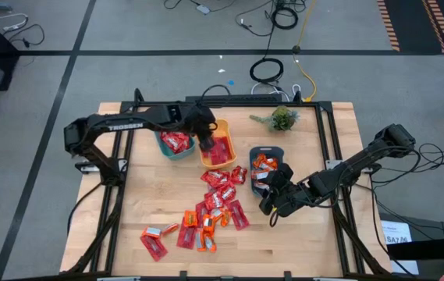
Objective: Sort candy
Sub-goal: Put the red pack of candy into the light blue bin
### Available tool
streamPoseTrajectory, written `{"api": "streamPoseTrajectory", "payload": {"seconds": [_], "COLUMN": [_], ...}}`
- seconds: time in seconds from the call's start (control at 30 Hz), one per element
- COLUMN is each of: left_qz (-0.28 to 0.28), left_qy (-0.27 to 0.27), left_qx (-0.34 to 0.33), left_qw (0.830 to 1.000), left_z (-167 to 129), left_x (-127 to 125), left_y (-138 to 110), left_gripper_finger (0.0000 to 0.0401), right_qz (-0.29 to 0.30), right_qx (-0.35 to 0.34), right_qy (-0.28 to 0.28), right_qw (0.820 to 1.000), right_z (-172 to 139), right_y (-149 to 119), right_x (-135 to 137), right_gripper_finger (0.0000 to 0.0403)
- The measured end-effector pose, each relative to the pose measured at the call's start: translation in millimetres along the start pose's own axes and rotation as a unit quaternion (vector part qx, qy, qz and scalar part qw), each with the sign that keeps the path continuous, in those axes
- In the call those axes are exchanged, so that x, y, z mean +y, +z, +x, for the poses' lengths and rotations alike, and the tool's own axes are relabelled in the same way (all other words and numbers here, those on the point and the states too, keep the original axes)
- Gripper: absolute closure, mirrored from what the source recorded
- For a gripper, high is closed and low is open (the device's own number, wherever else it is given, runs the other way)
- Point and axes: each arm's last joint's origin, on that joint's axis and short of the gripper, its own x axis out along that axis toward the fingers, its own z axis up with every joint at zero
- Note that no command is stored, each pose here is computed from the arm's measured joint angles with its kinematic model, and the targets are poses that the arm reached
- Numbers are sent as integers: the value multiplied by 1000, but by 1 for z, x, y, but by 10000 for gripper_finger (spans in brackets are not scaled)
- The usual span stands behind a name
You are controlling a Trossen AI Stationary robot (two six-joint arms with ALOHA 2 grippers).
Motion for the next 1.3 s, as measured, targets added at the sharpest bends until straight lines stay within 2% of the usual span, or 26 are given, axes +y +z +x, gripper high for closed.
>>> {"api": "streamPoseTrajectory", "payload": {"seconds": [0.2, 0.4, 0.6, 0.67, 0.73, 0.83, 1.03, 1.3], "left_qz": [-49, -83, -95, -89, -70, -46, -35, -58], "left_qy": [6, 7, 36, 47, 37, 20, -16, -3], "left_qx": [56, 106, 105, 104, 103, 101, 90, 91], "left_qw": [997, 991, 989, 989, 992, 994, 995, 994], "left_z": [-36, -71, -97, -104, -109, -113, -109, -89], "left_x": [4, -7, -30, -38, -47, -58, -80, -88], "left_y": [-17, -37, -55, -62, -68, -77, -88, -94], "left_gripper_finger": [269, 269, 269, 269, 269, 269, 269, 269], "right_qz": [-2, -2, 0, 2, 2, 3, 6, 8], "right_qx": [0, 0, -1, -1, -1, -2, 3, 3], "right_qy": [0, 0, 1, 2, 2, 2, 13, 16], "right_qw": [1000, 1000, 1000, 1000, 1000, 1000, 1000, 1000], "right_z": [0, 0, 0, 0, 0, 0, 0, 0], "right_y": [0, 0, 0, 0, 0, 1, 1, 1], "right_x": [0, 0, 0, 0, 0, 0, 2, 2], "right_gripper_finger": [255, 255, 255, 255, 255, 255, 255, 255]}}
